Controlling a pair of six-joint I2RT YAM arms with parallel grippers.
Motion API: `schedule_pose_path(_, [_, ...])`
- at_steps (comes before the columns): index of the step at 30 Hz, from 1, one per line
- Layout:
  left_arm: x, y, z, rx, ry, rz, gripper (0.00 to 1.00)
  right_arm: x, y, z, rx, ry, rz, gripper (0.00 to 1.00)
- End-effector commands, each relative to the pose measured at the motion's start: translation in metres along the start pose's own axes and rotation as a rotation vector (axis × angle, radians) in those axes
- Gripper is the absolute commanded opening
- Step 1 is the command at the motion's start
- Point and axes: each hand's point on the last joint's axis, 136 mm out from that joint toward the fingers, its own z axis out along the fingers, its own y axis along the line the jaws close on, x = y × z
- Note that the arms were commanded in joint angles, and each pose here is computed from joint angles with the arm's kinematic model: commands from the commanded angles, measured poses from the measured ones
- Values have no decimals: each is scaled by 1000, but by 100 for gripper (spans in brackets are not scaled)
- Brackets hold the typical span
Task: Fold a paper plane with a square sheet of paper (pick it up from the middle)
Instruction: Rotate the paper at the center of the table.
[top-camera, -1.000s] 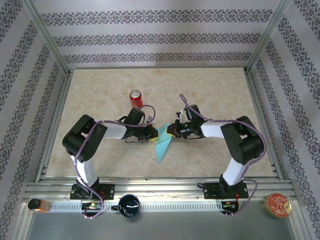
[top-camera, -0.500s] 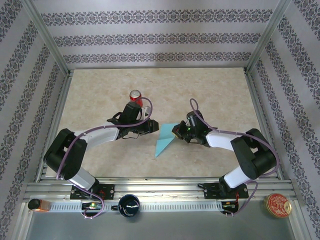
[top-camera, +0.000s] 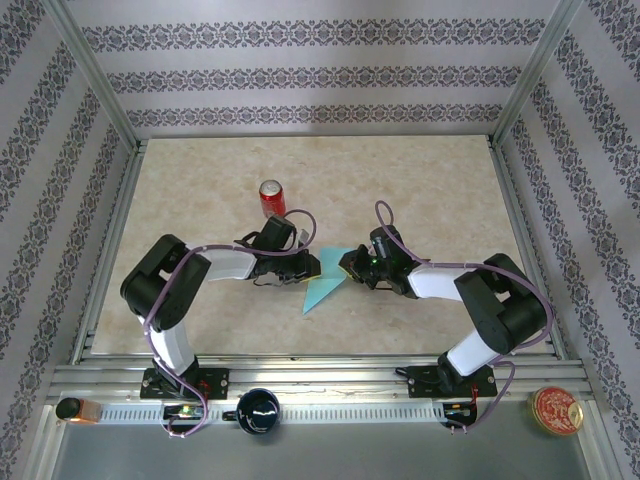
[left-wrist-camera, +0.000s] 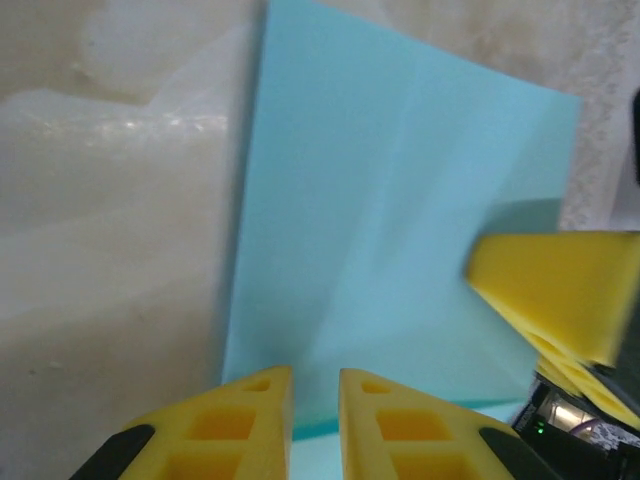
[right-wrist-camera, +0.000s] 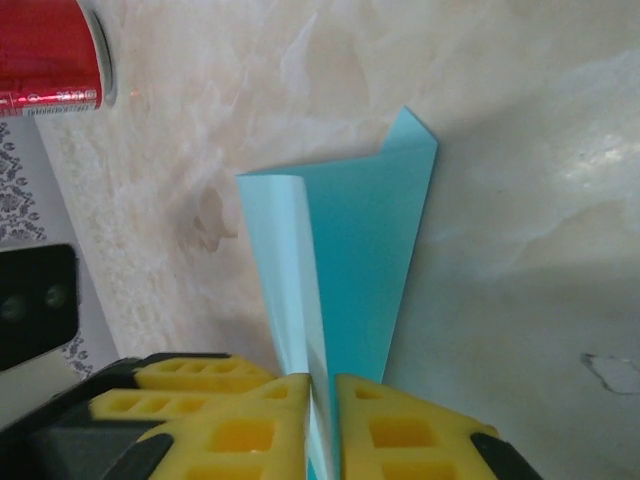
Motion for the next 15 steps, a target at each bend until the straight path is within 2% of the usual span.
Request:
schedule_pose_path(1, [-4,-12,7,41,-3,24,18,0,0,1,-19,24,-14,19])
schedule_pose_path(8, [6,6,14,3,25,4,17,-4,-3,-7,-20,37,-37,27])
schedule_pose_path(12, [7,7,13,5,24,8,17,-5,-1,-8,-38,61,-41,25])
schedule_pose_path(15, [5,-1,11,23,20,25,18,-5,0,-5,-46,83,-40,17])
